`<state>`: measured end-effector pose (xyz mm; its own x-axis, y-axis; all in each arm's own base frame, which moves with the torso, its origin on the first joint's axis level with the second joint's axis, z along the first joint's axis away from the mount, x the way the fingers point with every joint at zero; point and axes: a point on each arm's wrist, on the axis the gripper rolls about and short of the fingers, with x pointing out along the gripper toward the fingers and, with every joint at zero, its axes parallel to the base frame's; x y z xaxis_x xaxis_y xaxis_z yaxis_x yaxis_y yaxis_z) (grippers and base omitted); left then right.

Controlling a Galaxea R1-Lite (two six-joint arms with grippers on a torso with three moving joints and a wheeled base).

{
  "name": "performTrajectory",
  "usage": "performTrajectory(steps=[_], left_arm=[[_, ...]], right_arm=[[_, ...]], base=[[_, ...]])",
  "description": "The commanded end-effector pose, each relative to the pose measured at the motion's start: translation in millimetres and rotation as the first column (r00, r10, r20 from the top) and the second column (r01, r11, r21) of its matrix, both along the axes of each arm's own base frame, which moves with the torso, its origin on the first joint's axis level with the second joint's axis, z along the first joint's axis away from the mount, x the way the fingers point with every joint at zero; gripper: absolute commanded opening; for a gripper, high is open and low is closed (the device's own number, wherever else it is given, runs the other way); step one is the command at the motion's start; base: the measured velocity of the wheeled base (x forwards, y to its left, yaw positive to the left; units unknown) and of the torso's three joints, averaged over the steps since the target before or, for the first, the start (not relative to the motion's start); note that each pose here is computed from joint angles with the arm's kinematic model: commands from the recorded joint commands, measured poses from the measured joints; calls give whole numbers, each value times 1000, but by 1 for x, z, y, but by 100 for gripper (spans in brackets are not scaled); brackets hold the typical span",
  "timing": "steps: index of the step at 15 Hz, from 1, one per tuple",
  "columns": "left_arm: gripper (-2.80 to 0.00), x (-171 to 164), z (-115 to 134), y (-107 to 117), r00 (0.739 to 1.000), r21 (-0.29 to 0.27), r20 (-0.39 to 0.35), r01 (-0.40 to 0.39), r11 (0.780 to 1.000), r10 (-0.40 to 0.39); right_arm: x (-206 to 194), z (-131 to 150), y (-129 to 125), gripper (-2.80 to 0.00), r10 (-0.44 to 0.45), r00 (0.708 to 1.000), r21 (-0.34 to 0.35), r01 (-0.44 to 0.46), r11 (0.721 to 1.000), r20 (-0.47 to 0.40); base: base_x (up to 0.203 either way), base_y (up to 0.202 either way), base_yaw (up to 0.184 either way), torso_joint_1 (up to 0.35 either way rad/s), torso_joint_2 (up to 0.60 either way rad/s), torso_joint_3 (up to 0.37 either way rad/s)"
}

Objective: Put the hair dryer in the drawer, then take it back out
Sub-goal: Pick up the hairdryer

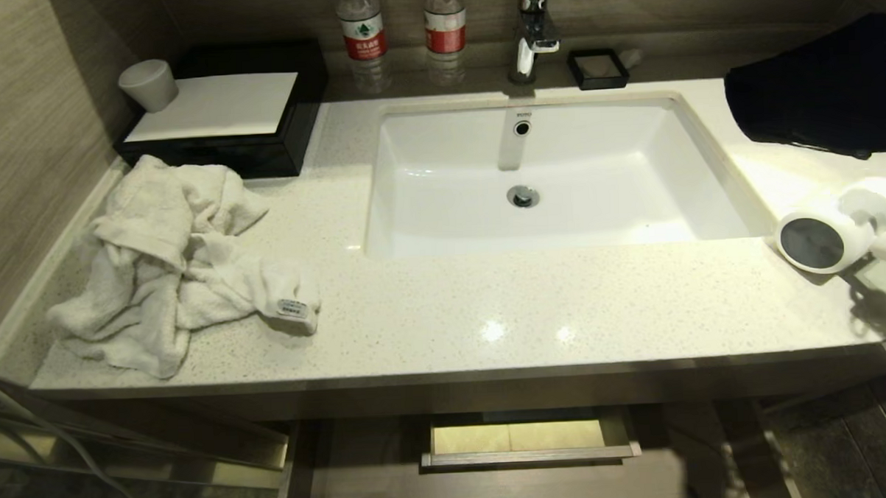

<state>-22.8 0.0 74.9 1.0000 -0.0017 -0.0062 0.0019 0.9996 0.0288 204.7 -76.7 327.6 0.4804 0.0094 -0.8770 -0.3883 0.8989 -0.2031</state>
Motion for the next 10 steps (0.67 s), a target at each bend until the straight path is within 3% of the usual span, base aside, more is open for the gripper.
performTrajectory(steps=[1, 5, 7, 10], left_arm=[[-280, 0, 0, 0, 1000, 0, -3, 0, 1000, 0], [-280, 0, 0, 0, 1000, 0, -3, 0, 1000, 0], [-280, 0, 0, 0, 1000, 0, -3, 0, 1000, 0], [-280, 0, 0, 0, 1000, 0, -3, 0, 1000, 0]], right_arm=[[-22, 11, 10, -280, -56, 998, 28, 55, 998, 25], [-57, 21, 25, -280, -139, 989, 62, 135, 989, 60], [-71, 16, 30, -280, -149, 988, 71, 146, 987, 42], [-83, 22, 35, -280, -151, 985, 60, 147, 987, 84]], base=[[0, 0, 0, 0, 0, 0], [0, 0, 0, 0, 0, 0], [0, 0, 0, 0, 0, 0], [0, 0, 0, 0, 0, 0]])
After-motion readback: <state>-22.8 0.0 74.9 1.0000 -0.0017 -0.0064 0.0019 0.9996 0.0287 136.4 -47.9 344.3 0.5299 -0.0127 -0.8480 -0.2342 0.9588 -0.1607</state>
